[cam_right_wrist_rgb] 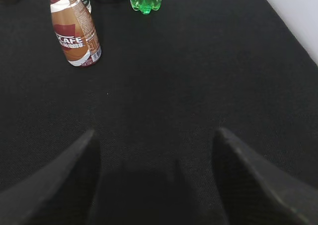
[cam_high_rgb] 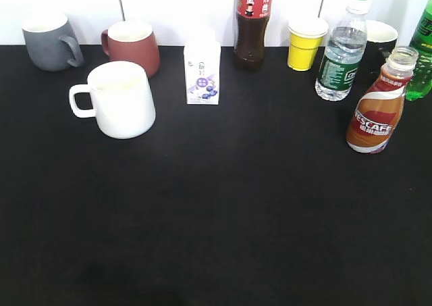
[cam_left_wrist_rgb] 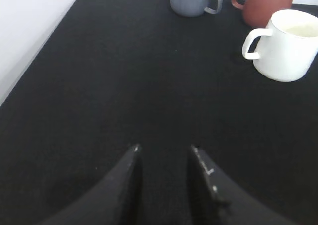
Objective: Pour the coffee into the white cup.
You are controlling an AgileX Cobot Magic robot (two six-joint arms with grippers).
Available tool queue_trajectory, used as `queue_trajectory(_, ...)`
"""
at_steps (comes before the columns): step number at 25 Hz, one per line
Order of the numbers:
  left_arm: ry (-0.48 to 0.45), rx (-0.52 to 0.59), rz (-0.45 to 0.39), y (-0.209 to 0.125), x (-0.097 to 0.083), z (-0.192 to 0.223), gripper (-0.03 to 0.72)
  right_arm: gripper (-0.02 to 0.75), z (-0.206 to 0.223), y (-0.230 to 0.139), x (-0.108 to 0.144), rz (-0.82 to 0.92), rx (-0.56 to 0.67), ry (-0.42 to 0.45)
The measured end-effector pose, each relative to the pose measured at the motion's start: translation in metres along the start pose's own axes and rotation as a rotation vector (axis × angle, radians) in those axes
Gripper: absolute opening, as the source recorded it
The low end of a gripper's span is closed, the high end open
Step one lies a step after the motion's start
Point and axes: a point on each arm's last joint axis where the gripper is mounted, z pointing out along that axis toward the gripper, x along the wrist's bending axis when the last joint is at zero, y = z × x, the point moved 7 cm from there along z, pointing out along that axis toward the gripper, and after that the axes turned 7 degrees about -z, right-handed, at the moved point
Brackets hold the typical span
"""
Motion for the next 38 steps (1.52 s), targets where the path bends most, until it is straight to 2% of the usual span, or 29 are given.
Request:
queue_trajectory(12,0.000,0.001,0.000,0.000,0.000,0.000,0.243,0.529,0.000,0.000,0.000,0.000,0.000,0.000)
queue_trajectory(13,0.004,0.017,0.001,0.000,0.000,0.002,0.276,0.529,0.000,0.000,0.000,0.000,0.000,0.000)
queue_trajectory(15,0.002,0.015,0.003,0.014,-0.004,0.008,0.434,0.529,0.000,0.000,0.000,0.000,0.000,0.000)
queue_trajectory(16,-0.005,-0.008,0.005,0.029,-0.008,0.011,0.497,0.529,0.000,0.000,0.000,0.000,0.000,0.000)
queue_trajectory(17,-0.013,-0.032,0.007,0.045,-0.012,0.018,0.529,0.529,0.000,0.000,0.000,0.000,0.000,0.000)
queue_trajectory(19,-0.063,-0.077,0.071,0.081,-0.029,0.045,0.544,0.529,0.000,0.000,0.000,0.000,0.000,0.000)
queue_trajectory(21,-0.116,-0.171,0.066,0.113,-0.044,0.075,0.544,0.529,0.000,0.000,0.000,0.000,0.000,0.000)
queue_trajectory(23,-0.153,-0.194,0.072,0.127,-0.057,0.113,0.545,0.529,0.000,0.000,0.000,0.000,0.000,0.000)
queue_trajectory(24,-0.198,-0.187,0.088,0.127,-0.071,0.132,0.545,0.529,0.000,0.000,0.000,0.000,0.000,0.000)
queue_trajectory(25,-0.243,-0.147,0.109,0.119,-0.088,0.156,0.545,0.529,0.000,0.000,0.000,0.000,0.000,0.000)
queue_trajectory(27,-0.341,-0.155,0.093,0.108,-0.123,0.184,0.545,0.529,0.000,0.000,0.000,0.000,0.000,0.000)
queue_trajectory(29,-0.365,-0.114,0.083,0.080,-0.140,0.215,0.545,0.529,0.000,0.000,0.000,0.000,0.000,0.000)
queue_trajectory(31,-0.365,-0.101,0.097,0.049,-0.145,0.239,0.545,0.529,0.000,0.000,0.000,0.000,0.000,0.000)
queue_trajectory(34,-0.302,-0.079,0.095,0.005,-0.131,0.269,0.545,0.529,0.000,0.000,0.000,0.000,0.000,0.000)
queue_trajectory(38,-0.281,-0.140,0.109,-0.010,-0.128,0.292,0.545,0.529,0.000,0.000,0.000,0.000,0.000,0.000)
